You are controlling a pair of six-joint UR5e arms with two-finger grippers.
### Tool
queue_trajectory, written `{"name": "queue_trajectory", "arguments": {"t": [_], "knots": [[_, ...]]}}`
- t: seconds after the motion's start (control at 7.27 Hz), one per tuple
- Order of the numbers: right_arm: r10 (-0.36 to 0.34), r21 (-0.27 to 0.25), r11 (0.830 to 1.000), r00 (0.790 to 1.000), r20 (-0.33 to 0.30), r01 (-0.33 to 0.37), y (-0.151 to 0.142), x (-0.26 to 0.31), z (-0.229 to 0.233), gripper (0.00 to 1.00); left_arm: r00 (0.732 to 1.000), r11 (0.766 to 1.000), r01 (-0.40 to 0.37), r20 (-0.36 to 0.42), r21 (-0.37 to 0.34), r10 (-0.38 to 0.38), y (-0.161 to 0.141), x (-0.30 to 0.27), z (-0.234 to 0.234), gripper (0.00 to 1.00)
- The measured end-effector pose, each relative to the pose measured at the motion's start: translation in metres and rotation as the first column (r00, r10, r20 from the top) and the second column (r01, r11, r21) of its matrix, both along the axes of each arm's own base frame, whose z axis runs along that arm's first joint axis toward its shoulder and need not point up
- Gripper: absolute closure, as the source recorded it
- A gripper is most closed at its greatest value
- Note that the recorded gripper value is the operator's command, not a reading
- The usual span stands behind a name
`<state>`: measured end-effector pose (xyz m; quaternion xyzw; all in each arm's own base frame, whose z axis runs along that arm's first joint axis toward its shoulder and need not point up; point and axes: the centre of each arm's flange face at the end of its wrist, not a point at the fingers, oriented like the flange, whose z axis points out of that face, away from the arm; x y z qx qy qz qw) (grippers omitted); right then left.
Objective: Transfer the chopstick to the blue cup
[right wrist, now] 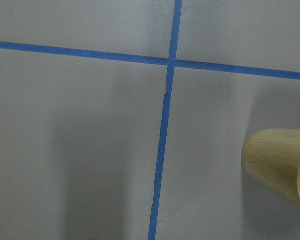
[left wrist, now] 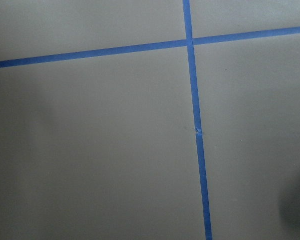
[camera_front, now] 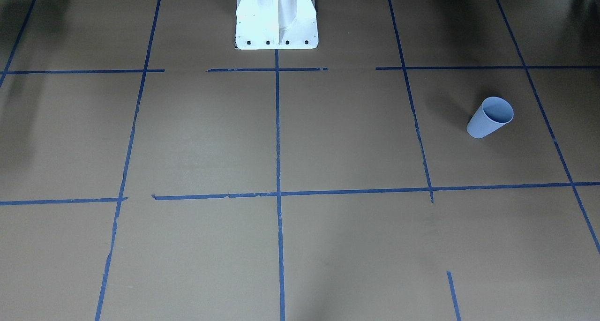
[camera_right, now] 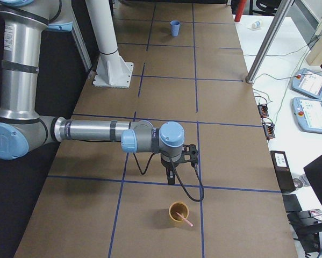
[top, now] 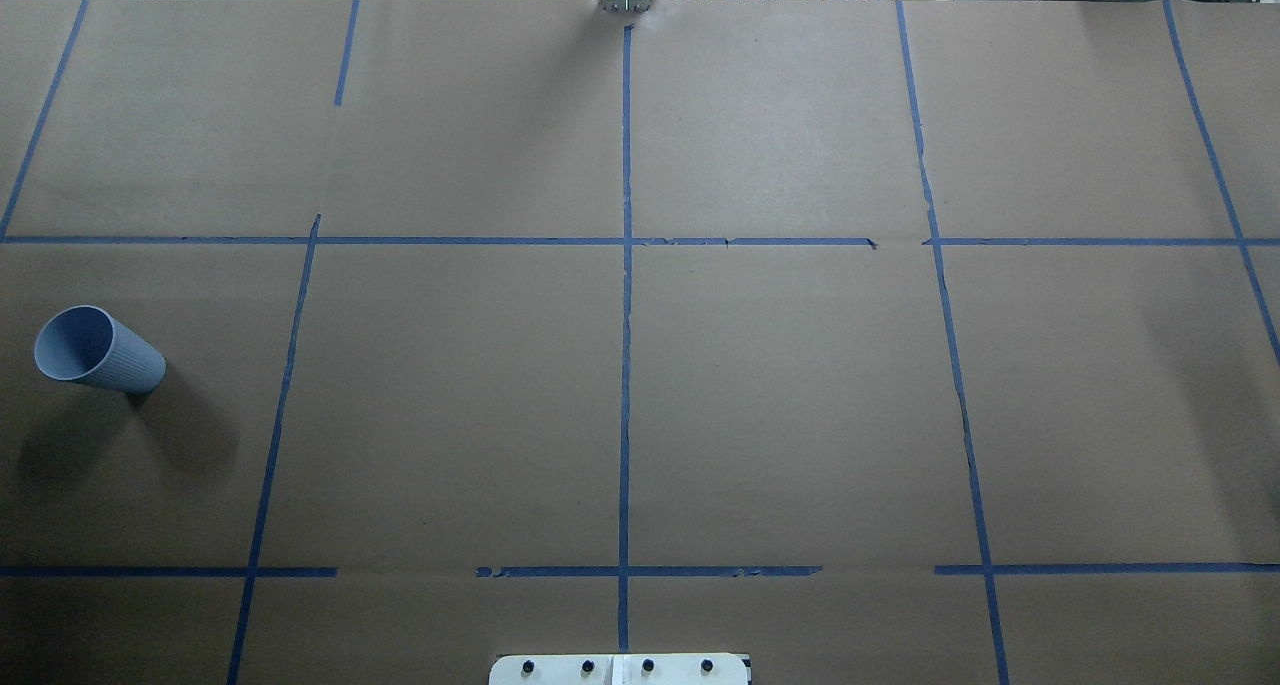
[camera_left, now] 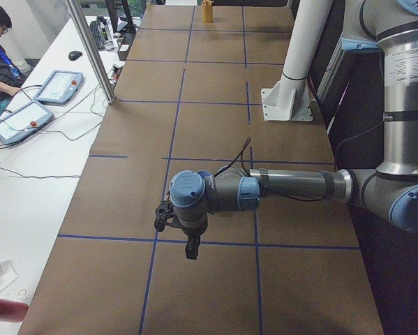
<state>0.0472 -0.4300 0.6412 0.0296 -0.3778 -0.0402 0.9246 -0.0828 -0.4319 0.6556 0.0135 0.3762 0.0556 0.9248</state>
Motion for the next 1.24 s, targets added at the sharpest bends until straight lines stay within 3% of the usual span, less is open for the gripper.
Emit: {"name": "queue_trajectory", "arguments": {"t": [0.69,1.24], "knots": [[-0.005,0.005,1.0,1.0,0.001,0.005,-0.002,-0.003,-0.002,0.0,1.0,0.999,0.002,-0.001,0.033,-0.002,-0.005,0.001,-0.008,0.0],[-0.015,0.012,1.0,1.0,0.001,0.014,-0.007,-0.008,-0.006,0.0,1.0,0.966,-0.011,-0.015,0.257,0.015,-0.046,0.007,-0.048,0.0]]}}
